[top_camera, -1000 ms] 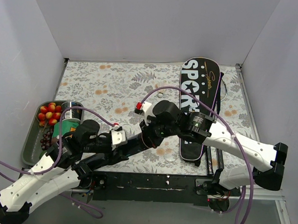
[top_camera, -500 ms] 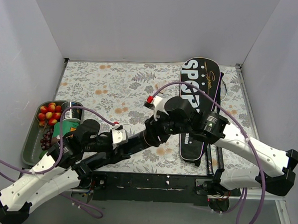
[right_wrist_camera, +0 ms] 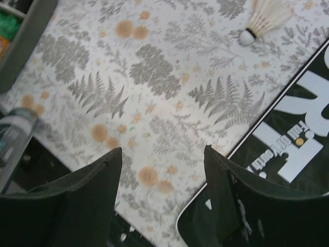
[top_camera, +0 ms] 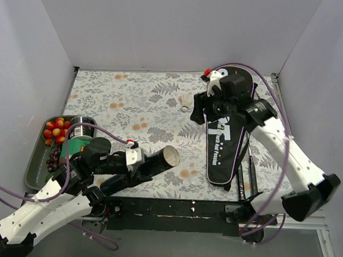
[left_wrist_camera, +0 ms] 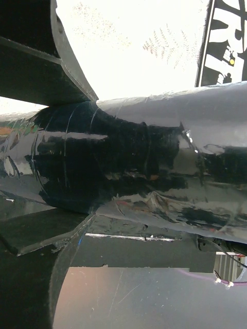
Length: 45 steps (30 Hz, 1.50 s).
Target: Pack up the badminton gear
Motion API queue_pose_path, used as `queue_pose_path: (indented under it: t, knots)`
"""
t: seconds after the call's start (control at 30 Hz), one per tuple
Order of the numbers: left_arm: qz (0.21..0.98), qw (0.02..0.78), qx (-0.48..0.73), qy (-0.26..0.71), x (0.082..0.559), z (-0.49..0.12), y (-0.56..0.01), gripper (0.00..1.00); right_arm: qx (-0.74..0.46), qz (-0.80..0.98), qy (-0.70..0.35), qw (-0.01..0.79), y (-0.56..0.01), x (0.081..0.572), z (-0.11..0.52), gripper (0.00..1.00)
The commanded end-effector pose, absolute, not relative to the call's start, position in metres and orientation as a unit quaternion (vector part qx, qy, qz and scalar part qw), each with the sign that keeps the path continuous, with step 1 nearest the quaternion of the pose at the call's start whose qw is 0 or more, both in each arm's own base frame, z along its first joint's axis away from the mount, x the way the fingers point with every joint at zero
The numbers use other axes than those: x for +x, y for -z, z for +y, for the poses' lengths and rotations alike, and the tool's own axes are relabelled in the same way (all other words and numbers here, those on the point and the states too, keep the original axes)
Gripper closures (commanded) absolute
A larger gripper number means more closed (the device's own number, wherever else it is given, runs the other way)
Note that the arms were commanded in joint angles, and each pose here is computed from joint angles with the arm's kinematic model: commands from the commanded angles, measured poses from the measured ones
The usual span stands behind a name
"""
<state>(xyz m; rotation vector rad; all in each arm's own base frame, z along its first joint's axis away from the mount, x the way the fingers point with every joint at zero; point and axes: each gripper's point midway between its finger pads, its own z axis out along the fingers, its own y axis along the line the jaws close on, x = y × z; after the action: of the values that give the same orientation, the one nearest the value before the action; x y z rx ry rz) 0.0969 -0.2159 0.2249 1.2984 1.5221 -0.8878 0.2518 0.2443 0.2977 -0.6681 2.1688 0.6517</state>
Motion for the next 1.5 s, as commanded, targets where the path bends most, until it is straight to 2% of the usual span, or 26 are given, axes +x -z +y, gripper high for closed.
queue_pose_path:
  t: [0.0,0.07,0.2,0.57,1.0,1.3,1.47]
  knots:
    - [0.597,0.48,0.526,0.369,0.096,-0.219,-0.238,0.78,-0.25,0.846,-0.256,0.395,-0.269,0.331,0.256,0.26]
    - [0.597,0.483,0.525,0.366,0.096,-0.217,-0.24,0.78,-0.263,0.851,-0.241,0.385,-0.237,0.362,0.263,0.24]
    - [0.6,0.486,0.52,0.365,0.096,-0.216,-0.243,0.79,-0.267,0.836,-0.187,0.442,-0.208,0.429,0.261,0.22]
    - [0.59,0.473,0.519,0.399,0.087,-0.222,-0.245,0.79,-0.301,0.811,-0.136,0.482,-0.163,0.517,0.275,0.2]
    - [0.608,0.466,0.511,0.39,0.09,-0.22,-0.242,0.79,-0.283,0.816,-0.196,0.465,-0.125,0.565,0.28,0.2]
    - [0.612,0.465,0.507,0.39,0.089,-0.218,-0.238,0.79,-0.305,0.808,-0.25,0.438,-0.111,0.566,0.296,0.2]
    - [0.61,0.465,0.509,0.391,0.088,-0.218,-0.239,0.79,-0.309,0.808,-0.306,0.398,-0.099,0.551,0.305,0.21]
